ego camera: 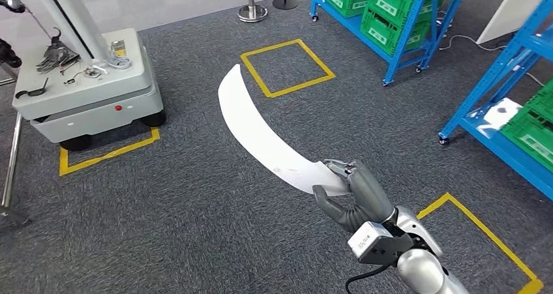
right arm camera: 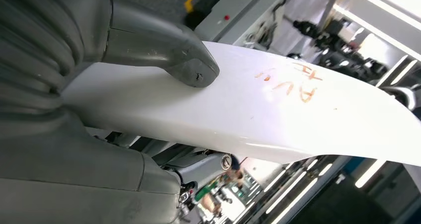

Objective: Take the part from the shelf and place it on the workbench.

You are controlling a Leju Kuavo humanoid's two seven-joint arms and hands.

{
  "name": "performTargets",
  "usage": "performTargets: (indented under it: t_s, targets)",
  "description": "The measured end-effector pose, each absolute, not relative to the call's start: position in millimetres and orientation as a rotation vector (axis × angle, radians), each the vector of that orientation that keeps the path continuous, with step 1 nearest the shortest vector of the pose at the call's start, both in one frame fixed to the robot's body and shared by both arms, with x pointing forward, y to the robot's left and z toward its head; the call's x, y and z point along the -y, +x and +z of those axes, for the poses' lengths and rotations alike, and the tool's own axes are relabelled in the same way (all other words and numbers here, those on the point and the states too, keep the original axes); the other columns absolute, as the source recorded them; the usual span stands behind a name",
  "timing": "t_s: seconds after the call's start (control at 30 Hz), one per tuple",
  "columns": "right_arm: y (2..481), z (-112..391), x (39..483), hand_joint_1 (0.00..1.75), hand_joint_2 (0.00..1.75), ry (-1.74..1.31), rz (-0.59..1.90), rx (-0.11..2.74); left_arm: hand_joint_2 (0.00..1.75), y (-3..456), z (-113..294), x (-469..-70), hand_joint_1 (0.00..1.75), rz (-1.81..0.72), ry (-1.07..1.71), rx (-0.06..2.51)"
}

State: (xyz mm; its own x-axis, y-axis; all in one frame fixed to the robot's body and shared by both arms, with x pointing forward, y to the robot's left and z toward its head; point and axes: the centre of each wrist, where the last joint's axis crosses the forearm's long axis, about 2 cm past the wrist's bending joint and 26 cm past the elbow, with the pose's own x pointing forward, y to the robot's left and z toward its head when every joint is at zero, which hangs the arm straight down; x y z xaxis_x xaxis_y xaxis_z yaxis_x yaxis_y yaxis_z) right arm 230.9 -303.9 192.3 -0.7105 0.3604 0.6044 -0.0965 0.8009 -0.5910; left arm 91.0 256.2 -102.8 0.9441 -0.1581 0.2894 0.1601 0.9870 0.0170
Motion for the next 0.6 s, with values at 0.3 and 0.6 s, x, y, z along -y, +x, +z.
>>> performTargets:
  t_s: [0.3,0.6]
  targets:
    - [263.0,202.2,290.5,1.75,1.75,-0.096,0.783,2.308,1.75,74.4,-107.0,-280.1,0.00,-0.092,0.097,0.258]
    - [284.2,206.6,281.6,1.75,1.75,-0.105,0.794,2.308,1.75,49.2,-110.7,-297.0,0.00,0.009,0.157,0.123]
